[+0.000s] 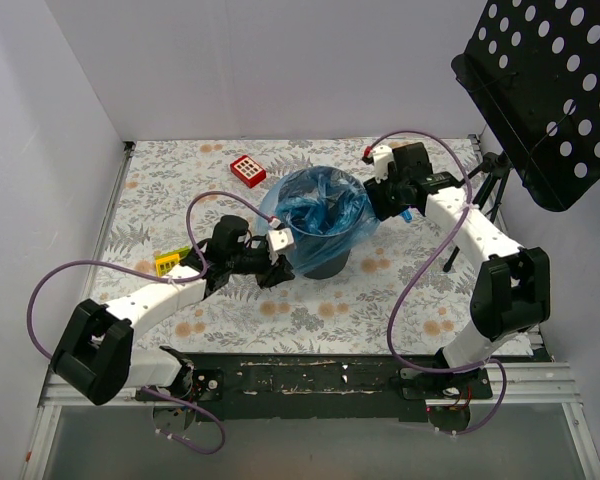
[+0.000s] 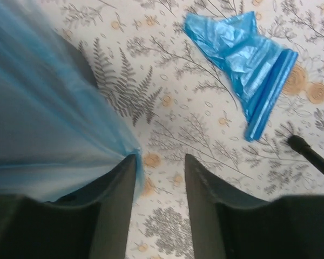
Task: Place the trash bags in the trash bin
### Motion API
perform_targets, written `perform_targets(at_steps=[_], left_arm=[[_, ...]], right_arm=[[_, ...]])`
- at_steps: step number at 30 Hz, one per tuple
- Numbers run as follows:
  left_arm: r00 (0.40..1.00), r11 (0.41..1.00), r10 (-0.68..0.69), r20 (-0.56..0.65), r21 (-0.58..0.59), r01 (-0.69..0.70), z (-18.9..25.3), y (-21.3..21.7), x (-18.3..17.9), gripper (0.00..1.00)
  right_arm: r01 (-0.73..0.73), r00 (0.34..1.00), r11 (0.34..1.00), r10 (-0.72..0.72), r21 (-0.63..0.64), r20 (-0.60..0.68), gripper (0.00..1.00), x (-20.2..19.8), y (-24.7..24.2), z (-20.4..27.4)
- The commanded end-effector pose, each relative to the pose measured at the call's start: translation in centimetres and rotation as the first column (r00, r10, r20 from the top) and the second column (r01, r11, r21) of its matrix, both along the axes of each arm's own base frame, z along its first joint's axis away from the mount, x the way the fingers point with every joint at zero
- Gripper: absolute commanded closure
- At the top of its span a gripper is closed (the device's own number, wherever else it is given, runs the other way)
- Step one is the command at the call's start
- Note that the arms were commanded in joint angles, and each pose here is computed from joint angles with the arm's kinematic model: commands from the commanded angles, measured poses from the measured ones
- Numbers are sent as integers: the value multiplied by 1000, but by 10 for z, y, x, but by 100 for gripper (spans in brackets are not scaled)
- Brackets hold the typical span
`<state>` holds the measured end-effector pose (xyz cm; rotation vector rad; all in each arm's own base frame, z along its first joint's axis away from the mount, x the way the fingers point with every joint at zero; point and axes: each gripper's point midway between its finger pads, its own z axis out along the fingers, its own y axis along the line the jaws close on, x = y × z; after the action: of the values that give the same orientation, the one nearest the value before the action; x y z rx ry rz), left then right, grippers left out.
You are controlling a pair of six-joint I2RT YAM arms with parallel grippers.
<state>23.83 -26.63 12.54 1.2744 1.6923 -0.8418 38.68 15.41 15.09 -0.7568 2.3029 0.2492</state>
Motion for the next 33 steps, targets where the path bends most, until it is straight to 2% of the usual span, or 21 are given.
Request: perform_targets(at_steps=[1,5,9,12,15,17,22,25,30,33], left_arm=[[999,1000,-16,41,-7,16,25,5,-5,65],[995,999,-29,95,-28,32,53,13,-18,51],[991,1000,-10,135,-28,14,71,25,-28,45],[990,999,41,138,-31,-37,82,35,-28,44],[981,984,163,103,-93,-154,92,42,-11,45],[966,962,248,70,-131,-238,94,46,6,47],[950,939,309,54,-180,-295,86,44,33,44],[945,931,321,60,-204,-304,78,38,48,40],[957,933,290,26,-229,-276,58,25,57,39],[958,926,287,-5,-253,-279,49,19,62,39]], right_arm=[[55,998,997,-53,-59,45,48,-2,-25,47],[32,992,997,-24,-69,124,45,-8,-29,96],[-38,970,998,48,-46,239,43,-6,-21,145],[-280,901,960,262,4,346,51,-16,18,183],[-551,763,835,505,-3,404,60,-43,70,196],[-666,679,745,621,-27,390,64,-61,95,189],[-775,592,632,738,-23,324,74,-71,128,161],[-824,544,566,800,-21,252,77,-75,140,133],[-847,523,531,837,-10,159,78,-76,146,80],[-842,532,539,837,-21,129,78,-71,145,56]])
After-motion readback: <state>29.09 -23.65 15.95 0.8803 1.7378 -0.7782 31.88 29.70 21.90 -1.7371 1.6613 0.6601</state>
